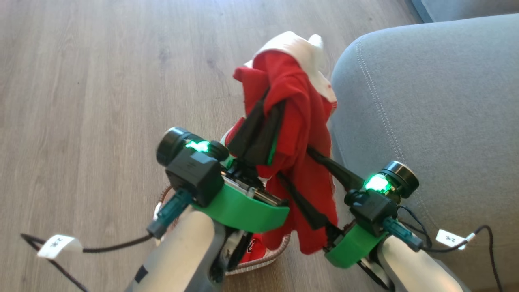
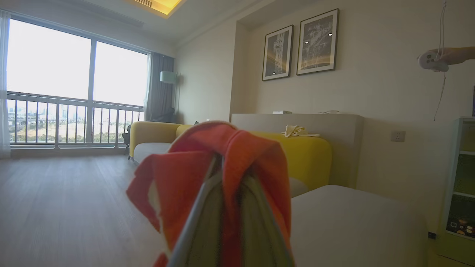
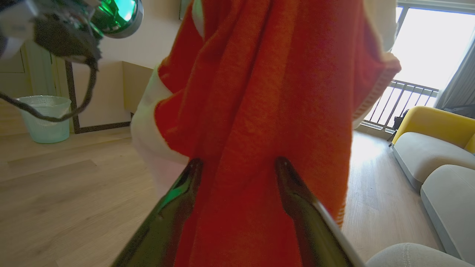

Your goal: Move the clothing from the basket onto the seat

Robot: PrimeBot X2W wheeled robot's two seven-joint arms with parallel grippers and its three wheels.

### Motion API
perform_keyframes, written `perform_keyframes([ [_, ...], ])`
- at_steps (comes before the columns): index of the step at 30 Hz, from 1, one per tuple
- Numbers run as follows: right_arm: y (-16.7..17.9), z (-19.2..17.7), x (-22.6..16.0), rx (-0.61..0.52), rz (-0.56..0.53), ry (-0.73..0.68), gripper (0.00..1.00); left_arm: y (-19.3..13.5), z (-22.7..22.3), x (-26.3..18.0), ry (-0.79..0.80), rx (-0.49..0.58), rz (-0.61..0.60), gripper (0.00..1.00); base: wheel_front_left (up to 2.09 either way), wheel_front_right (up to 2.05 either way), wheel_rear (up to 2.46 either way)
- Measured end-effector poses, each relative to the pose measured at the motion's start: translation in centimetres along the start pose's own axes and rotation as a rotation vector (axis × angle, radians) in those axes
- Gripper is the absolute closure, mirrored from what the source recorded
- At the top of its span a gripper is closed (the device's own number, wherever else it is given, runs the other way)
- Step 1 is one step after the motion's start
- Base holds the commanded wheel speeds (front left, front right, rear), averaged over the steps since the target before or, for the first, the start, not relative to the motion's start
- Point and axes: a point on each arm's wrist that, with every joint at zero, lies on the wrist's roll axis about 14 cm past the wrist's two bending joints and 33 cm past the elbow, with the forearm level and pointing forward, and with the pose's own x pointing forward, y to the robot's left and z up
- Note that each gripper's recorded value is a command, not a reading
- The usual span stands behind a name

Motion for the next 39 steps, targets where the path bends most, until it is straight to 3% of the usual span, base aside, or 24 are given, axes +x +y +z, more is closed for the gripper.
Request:
perform_keyframes([
  [5, -1.0, -0.9, 0.3, -0.022, -0.041, 0.027, 0.00, -1.2, 0.4, -0.3, -0.005, -0.013, -0.025, 1.00, 0.00, 0.00, 0.00],
  [15, 0.2, -2.5, 0.6, -0.065, 0.007, 0.078, 0.00, -1.8, 0.7, -0.6, -0.004, -0.028, -0.034, 1.00, 0.00, 0.00, 0.00],
  [23, 1.2, -2.7, 1.5, -0.052, 0.026, 0.077, 0.00, -3.3, 0.5, -0.7, 0.007, -0.043, -0.083, 1.00, 0.00, 0.00, 0.00],
  [28, 0.2, -2.3, 1.7, -0.033, -0.021, 0.066, 0.00, -3.7, 0.8, -0.9, 0.005, -0.053, -0.091, 1.00, 0.00, 0.00, 0.00],
  [29, 0.0, -2.3, 1.7, -0.029, -0.028, 0.064, 0.40, -3.8, 0.8, -0.9, 0.006, -0.053, -0.095, 1.00, 0.00, 0.00, 0.00],
  [30, -0.3, -2.1, 1.7, -0.025, -0.040, 0.058, 1.00, -4.0, 0.8, -1.0, 0.007, -0.054, -0.101, 1.00, 0.00, 0.00, 0.00],
  [39, -4.3, 0.6, 1.4, 0.073, -0.202, -0.042, 1.00, -3.6, 0.6, -1.3, 0.017, -0.048, -0.085, 1.00, 0.00, 0.00, 0.00],
])
